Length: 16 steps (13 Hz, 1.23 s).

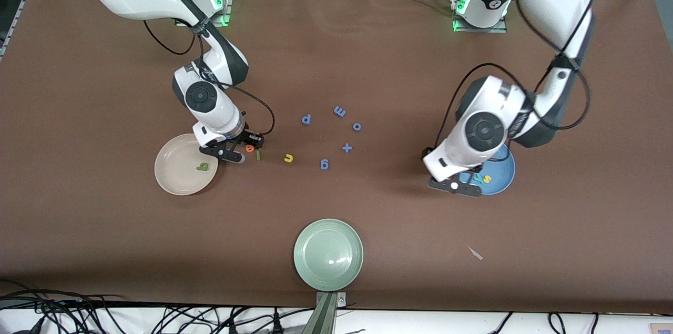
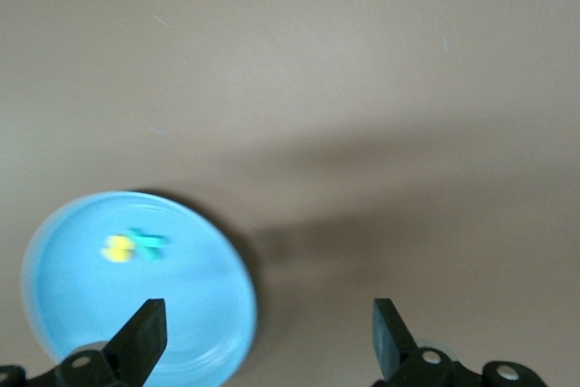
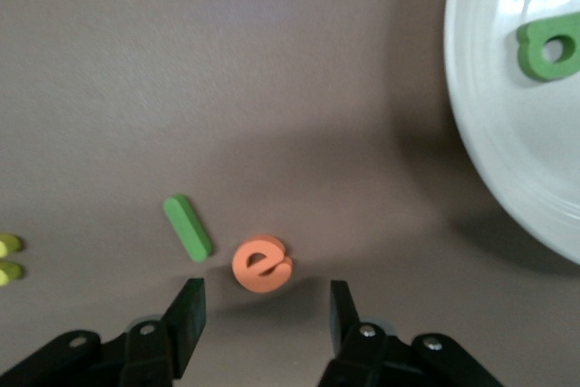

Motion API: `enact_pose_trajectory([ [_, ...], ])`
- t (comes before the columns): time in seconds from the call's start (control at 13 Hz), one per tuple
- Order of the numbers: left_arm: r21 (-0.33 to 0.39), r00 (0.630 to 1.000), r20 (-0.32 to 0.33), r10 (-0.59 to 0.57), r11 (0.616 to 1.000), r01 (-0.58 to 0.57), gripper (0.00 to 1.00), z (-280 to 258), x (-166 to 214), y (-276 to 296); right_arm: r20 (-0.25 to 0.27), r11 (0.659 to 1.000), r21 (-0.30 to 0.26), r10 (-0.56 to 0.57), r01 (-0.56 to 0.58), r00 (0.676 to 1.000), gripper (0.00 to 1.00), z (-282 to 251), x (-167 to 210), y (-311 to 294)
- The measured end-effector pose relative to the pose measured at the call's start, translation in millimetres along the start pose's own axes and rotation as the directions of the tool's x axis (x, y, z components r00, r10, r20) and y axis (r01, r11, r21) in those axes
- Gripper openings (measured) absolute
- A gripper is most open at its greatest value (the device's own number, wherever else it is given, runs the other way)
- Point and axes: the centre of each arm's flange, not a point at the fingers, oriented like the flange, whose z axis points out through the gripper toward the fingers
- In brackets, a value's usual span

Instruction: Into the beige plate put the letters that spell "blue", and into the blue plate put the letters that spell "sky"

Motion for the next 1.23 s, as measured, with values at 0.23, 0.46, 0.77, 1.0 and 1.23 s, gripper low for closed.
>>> enact_pose_trajectory([
  [0.23, 0.034, 0.993, -0.085, -0.083, 0.996, 0.086, 1.0, -107, -21, -54, 0.003, 1.0, 0.001, -0.008, 0.008, 1.0, 0.64, 7, -6, 2],
  [0.46, 0.017, 0.989, -0.071, -0.131, 0.991, 0.133, 1.0, -199, -75, -109, -0.01, 1.0, 0.008, -0.028, 0.029, 1.0, 0.64, 11, -9, 2],
  [0.77, 0.017, 0.99, -0.029, -0.141, 0.99, 0.141, 1.0, -226, -135, -169, -0.036, 0.997, -0.003, -0.071, 0.071, 0.997, 0.64, 13, -9, 2],
  [1.0, -0.061, 0.987, 0.006, -0.16, 0.985, 0.16, 1.0, -211, -144, -171, -0.059, 0.996, -0.006, -0.089, 0.089, 0.994, 0.63, 14, -6, 5],
  [1.23, -0.087, 0.985, -0.009, -0.174, 0.981, 0.173, 1.0, -217, -149, -175, -0.064, 0.996, -0.005, -0.09, 0.09, 0.994, 0.59, 13, -5, 6],
])
